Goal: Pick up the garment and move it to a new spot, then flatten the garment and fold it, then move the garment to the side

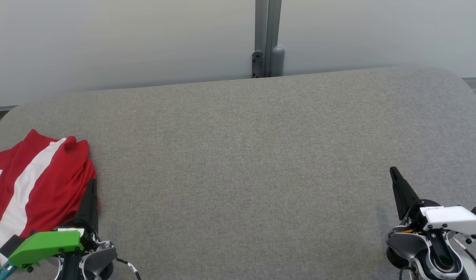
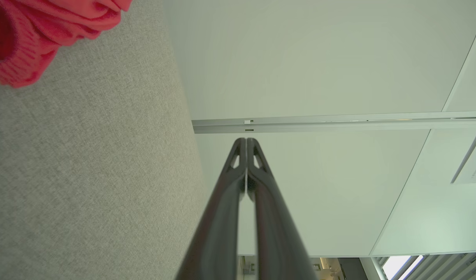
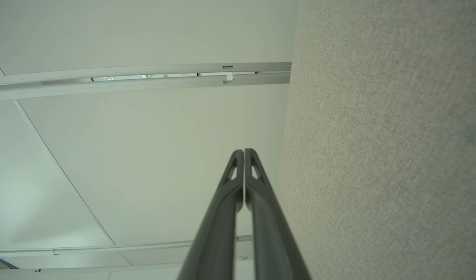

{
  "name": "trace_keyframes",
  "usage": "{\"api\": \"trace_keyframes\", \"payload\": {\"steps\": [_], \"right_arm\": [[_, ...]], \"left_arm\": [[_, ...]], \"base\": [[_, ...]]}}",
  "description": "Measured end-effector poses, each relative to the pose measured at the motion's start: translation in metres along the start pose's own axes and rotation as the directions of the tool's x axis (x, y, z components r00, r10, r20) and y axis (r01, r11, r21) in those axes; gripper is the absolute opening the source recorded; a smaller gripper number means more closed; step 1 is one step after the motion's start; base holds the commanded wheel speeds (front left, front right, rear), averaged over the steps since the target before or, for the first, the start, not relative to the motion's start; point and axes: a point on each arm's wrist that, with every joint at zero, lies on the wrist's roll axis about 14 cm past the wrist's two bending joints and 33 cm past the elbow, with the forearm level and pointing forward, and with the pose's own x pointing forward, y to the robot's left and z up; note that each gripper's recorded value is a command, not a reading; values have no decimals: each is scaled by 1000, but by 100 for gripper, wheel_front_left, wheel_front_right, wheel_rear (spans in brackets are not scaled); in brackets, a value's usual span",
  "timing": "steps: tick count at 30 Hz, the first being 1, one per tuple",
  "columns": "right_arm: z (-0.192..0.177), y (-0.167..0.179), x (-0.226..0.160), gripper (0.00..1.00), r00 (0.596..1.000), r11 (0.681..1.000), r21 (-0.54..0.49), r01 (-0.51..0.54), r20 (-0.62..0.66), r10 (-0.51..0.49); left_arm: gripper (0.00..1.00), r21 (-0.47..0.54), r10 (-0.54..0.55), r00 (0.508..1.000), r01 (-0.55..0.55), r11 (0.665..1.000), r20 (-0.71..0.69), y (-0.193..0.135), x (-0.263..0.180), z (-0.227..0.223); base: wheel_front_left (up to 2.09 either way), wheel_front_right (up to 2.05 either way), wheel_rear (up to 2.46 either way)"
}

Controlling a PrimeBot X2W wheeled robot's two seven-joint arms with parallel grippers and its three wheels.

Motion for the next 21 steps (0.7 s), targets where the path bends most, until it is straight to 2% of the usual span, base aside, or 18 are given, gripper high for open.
{"api": "trace_keyframes", "payload": {"steps": [10, 11, 12, 21], "right_arm": [[0, 0, 0, 0, 1000, 1000, 0, 0, 0, 0], [0, -2, -1, 100, 1000, 1000, 2, 7, 0, -7], [-2, -24, -10, 100, 998, 997, 15, 69, 2, -69], [-3, -23, -11, 100, 998, 998, 8, 66, 22, -66]], "left_arm": [[0, 0, 0, 1000, 0, 1000, 0, 0, 0, 0], [100, -1, 7, 1000, -7, 1000, 1, 2, -1, 0], [100, -11, 75, 997, -75, 997, 2, 25, -11, -2], [100, -2, 83, 996, -83, 997, 18, 27, -12, -4]], "base": [[0, 0, 0], [0, 0, 0], [0, 0, 0], [0, 0, 0]]}}
